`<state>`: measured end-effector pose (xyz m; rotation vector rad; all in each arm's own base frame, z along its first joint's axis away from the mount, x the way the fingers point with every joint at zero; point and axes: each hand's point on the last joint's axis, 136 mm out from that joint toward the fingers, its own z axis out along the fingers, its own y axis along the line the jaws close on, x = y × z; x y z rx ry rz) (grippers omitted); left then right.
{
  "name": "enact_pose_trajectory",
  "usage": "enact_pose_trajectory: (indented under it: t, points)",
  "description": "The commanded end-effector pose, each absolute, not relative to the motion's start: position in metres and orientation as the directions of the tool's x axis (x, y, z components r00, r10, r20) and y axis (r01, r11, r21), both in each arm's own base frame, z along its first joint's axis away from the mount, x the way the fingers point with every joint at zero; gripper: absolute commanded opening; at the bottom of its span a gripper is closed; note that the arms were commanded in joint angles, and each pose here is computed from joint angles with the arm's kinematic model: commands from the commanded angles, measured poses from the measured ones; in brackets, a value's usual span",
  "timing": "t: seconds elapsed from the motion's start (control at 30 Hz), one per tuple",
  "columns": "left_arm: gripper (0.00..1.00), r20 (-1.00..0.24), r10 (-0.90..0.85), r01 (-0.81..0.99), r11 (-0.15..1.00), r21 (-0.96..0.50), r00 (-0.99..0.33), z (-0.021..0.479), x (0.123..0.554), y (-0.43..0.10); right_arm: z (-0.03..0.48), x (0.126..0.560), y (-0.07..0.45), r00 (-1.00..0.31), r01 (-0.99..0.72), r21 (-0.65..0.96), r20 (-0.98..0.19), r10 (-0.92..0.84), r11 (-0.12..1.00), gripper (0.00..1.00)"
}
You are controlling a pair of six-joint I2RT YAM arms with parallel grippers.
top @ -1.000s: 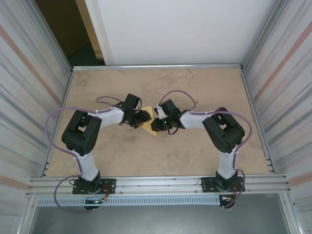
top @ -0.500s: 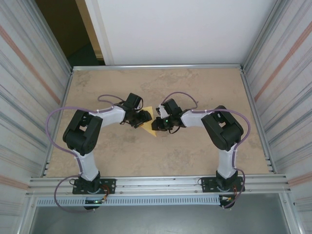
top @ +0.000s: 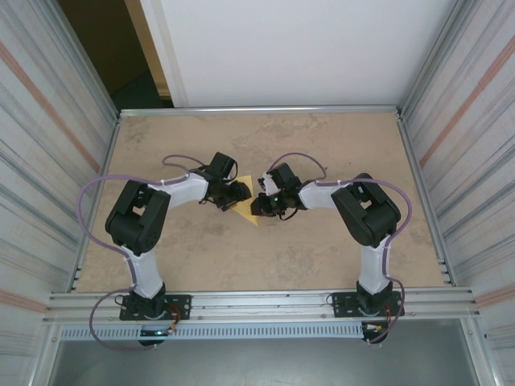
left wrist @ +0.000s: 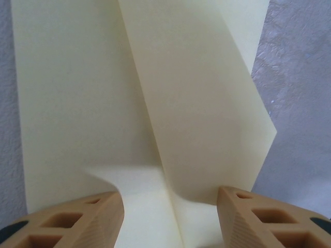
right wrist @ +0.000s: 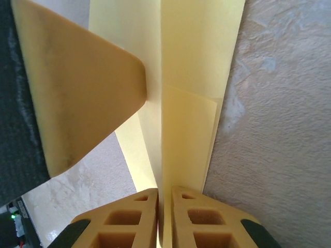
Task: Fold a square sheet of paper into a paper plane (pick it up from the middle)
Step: Fourth fold the wing at the center of the table.
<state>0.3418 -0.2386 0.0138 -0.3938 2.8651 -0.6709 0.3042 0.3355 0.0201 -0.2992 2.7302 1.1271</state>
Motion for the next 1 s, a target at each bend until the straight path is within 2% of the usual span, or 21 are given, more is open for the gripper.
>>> enact_pose_trajectory:
  t: [0.0, 0.33, 0.47, 0.63, 0.77, 0.97]
  points:
    - [0.55, 0.102, -0.272, -0.285, 0.947, -0.149, -0.957, -0.065, 0.267, -0.189, 0.01, 0.302, 0.333, -0.978, -0.202, 0.682, -0.18, -0.107, 0.703, 0.14]
    - [0.56, 0.056, -0.243, -0.25, 0.946, -0.207, -0.968, -0.043, 0.284, -0.201, 0.002, 0.3, 0.329, -0.984, -0.177, 0.686, -0.147, -0.105, 0.706, 0.12]
    - [0.56, -0.043, -0.206, -0.178, 0.917, -0.356, -0.978, 0.001, 0.318, -0.225, -0.001, 0.298, 0.325, -0.986, -0.167, 0.679, -0.13, -0.107, 0.715, 0.11]
    - [0.59, -0.232, -0.202, -0.038, 0.826, -0.563, -0.952, 0.085, 0.364, -0.249, -0.009, 0.295, 0.318, -0.99, -0.142, 0.664, -0.096, -0.106, 0.734, 0.11]
    - [0.59, -0.29, -0.231, 0.017, 0.755, -0.656, -0.929, 0.109, 0.373, -0.248, -0.013, 0.295, 0.314, -0.992, -0.128, 0.656, -0.081, -0.099, 0.743, 0.1]
    - [0.44, -0.331, -0.204, 0.117, 0.667, -0.736, -0.921, 0.104, 0.364, -0.251, -0.015, 0.297, 0.311, -0.994, -0.105, 0.656, -0.057, -0.09, 0.748, 0.1]
